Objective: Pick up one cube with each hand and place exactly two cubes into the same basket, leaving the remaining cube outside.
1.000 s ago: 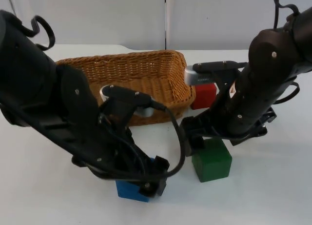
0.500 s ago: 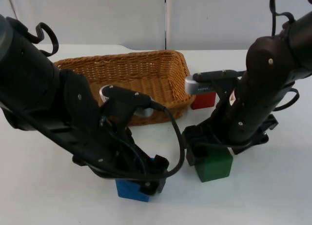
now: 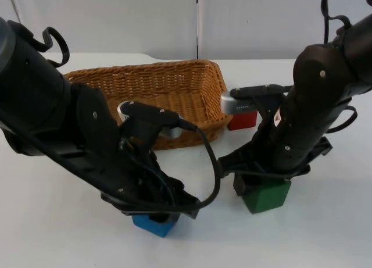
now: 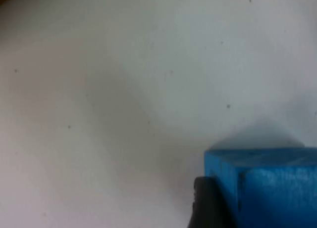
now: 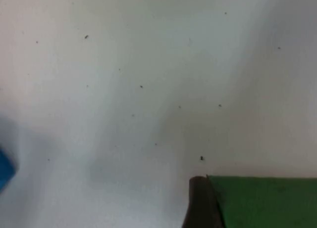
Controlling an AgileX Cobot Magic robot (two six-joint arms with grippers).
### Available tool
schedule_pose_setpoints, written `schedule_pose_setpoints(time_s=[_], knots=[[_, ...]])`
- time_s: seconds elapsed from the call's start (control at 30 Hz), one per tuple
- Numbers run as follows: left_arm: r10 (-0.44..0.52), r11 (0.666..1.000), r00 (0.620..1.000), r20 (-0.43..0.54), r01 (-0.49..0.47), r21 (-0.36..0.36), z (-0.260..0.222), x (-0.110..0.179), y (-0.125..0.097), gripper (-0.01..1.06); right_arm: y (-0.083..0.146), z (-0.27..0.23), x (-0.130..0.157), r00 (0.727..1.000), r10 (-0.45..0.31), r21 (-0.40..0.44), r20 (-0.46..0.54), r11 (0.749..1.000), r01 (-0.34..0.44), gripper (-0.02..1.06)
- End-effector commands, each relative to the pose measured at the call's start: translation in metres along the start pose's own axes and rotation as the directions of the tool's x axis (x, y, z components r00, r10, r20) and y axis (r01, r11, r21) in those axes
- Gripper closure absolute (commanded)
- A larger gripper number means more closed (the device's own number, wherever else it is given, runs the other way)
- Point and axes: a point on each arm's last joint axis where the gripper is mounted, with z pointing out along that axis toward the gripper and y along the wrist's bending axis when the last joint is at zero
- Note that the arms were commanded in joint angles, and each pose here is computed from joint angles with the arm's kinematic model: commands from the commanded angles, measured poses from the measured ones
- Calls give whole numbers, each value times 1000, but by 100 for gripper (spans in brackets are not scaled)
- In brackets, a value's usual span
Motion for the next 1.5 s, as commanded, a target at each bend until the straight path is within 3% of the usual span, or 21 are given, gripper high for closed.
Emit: schedule_pose_setpoints(time_s=[0.0, 0.03, 0.1, 0.4, 0.5, 0.73, 1.03, 1.47], knots=[[-33, 999, 999, -6, 33, 12, -2, 0, -3, 84, 4, -17, -7, 999, -21, -10, 45, 1000, 21, 105], [-33, 999, 999, -6, 33, 12, -2, 0, -3, 84, 4, -17, -7, 999, -21, -10, 45, 1000, 21, 105], [-40, 999, 999, -10, 41, 27, -8, -2, -5, 105, 5, -26, -9, 997, -33, -13, 63, 999, 34, 105], [-7, 996, 999, 43, 3, 88, -51, -14, -13, 105, 8, -66, -14, 994, -44, -23, 98, 999, 46, 105], [25, 994, 993, 116, -37, 102, -78, -22, -16, 105, 9, -89, -16, 987, -89, -25, 134, 995, 93, 105], [53, 991, 971, 233, -79, 104, -114, -31, -19, 105, 9, -130, -18, 972, -104, -26, 211, 993, 112, 105], [86, 990, 967, 241, -110, 87, -116, -31, -17, 105, 9, -146, -19, 956, -132, -6, 263, 990, 138, 105], [-64, 998, 967, 248, 59, 31, -119, -36, 33, 105, 9, -147, -23, 945, -137, -8, 298, 989, 146, 105]])
